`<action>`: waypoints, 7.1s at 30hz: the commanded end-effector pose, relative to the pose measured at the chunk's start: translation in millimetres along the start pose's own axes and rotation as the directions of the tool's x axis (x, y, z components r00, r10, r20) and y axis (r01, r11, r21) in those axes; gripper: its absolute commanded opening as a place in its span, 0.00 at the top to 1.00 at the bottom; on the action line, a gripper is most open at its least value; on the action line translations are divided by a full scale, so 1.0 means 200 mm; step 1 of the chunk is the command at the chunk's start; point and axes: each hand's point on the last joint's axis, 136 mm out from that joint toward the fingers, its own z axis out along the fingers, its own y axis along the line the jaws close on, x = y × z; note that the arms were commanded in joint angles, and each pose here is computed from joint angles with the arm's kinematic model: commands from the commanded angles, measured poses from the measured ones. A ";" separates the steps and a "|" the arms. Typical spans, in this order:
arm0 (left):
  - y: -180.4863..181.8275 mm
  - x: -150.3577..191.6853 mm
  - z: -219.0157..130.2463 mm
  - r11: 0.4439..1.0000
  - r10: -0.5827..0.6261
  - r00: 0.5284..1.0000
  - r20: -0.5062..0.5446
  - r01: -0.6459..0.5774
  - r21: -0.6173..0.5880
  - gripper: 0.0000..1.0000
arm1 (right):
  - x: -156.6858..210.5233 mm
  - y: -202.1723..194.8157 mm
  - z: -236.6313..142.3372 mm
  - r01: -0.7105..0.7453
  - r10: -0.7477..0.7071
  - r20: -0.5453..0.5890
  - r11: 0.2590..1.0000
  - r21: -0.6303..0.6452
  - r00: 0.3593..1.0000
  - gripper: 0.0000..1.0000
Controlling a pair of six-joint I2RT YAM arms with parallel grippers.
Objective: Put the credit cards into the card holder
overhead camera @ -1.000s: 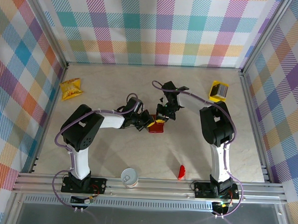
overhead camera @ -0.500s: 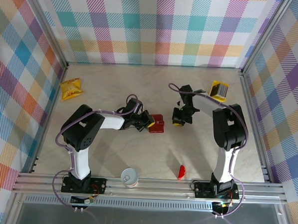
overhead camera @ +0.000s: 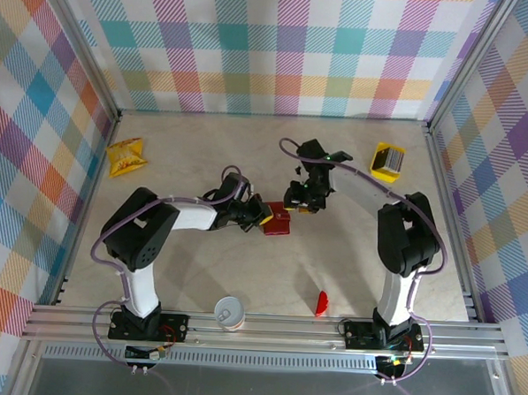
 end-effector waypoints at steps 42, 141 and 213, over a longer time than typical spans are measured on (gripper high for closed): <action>-0.07 0.00 -0.27 0.996 0.078 0.997 0.023 -0.077 -0.047 0.95 | -0.02 0.16 0.27 -0.006 0.010 -0.159 1.000 0.028 0.987 1.00; -0.29 -0.06 -0.19 0.986 0.163 0.986 0.037 -0.164 0.020 0.82 | -0.01 0.08 -0.33 -0.001 0.057 0.143 0.931 -0.365 0.988 0.65; 0.04 -0.04 -0.15 0.965 0.199 0.980 0.026 -0.191 -0.180 0.77 | -0.03 0.03 0.18 0.020 -0.024 -0.009 0.955 -0.295 1.000 0.62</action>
